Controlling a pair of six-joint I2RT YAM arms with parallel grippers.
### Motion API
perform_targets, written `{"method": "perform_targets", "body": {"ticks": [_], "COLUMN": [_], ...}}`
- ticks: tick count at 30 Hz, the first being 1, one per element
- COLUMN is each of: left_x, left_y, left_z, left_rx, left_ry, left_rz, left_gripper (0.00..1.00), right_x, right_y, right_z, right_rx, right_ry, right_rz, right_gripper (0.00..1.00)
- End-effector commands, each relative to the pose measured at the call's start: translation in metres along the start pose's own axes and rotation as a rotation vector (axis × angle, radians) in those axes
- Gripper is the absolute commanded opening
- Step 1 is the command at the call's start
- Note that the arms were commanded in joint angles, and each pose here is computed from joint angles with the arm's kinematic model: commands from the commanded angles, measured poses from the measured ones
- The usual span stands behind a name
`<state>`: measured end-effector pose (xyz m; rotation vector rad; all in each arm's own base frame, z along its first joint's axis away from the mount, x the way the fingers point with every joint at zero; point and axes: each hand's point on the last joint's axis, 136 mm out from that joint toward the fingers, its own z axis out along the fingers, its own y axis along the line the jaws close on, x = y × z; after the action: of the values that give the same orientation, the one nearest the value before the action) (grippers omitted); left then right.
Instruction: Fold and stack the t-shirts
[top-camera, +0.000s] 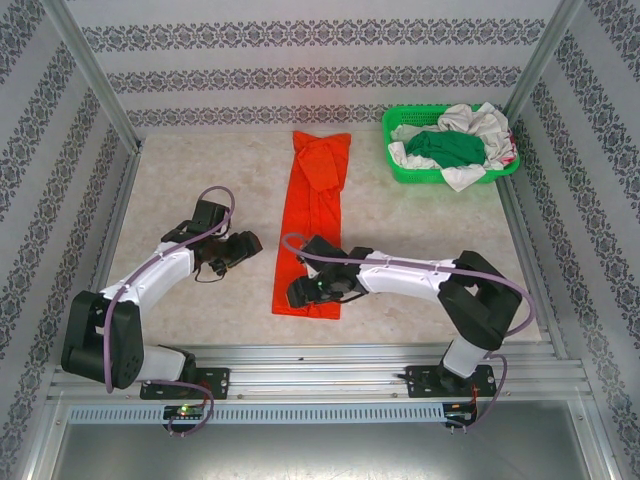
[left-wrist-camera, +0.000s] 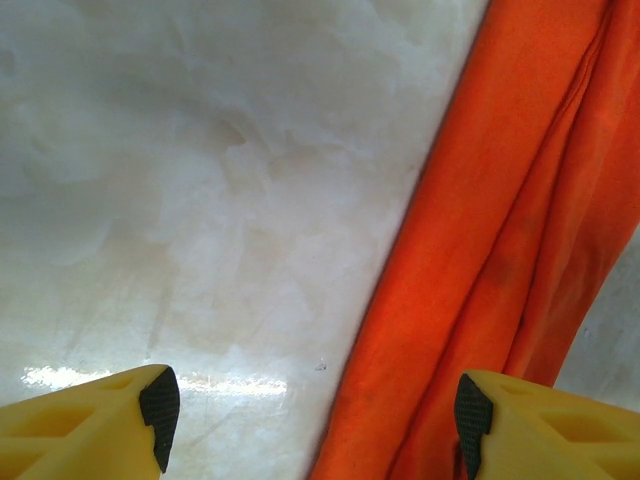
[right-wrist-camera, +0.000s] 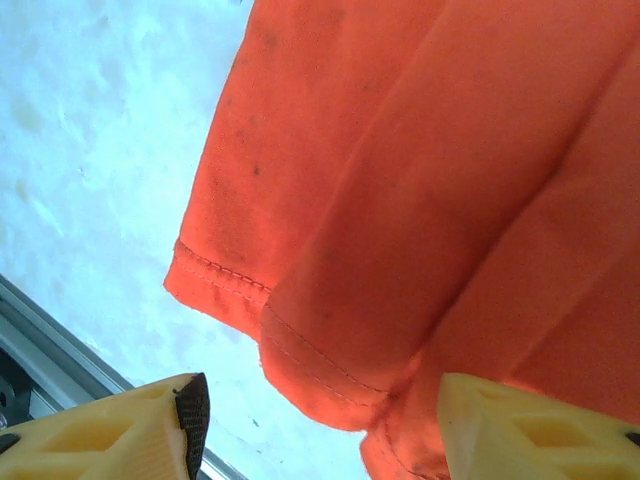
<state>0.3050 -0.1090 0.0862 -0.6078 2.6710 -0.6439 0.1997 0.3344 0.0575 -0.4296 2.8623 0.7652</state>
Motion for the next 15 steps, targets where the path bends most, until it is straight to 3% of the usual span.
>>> {"method": "perform_targets", "body": {"ticks": [1,6,15], "left_x": [-0.003,-0.002,0.002], "left_y": [-0.001,-0.001,0.002], "left_z": [0.002,0.003,0.002], "left_rx": [0.019,0.021,0.014], "left_ry": [-0.006,-0.001,-0.001], "left_rz": [-0.014,-0.018,-0.022], "left_gripper": [0.74,0.74,0.74], "right_x": [-0.013,-0.003,-0.018], "right_y": [-0.012,-0.020,0.010], "right_z": [-0.012,0.004,0.014], "right_rx": [0.027,0.021,-0.103], "right_ry": [-0.073,0.009,0.026], "right_rz": [0.062,0.113,0.071], "right_gripper": [0.62,0.63,0.64]}}
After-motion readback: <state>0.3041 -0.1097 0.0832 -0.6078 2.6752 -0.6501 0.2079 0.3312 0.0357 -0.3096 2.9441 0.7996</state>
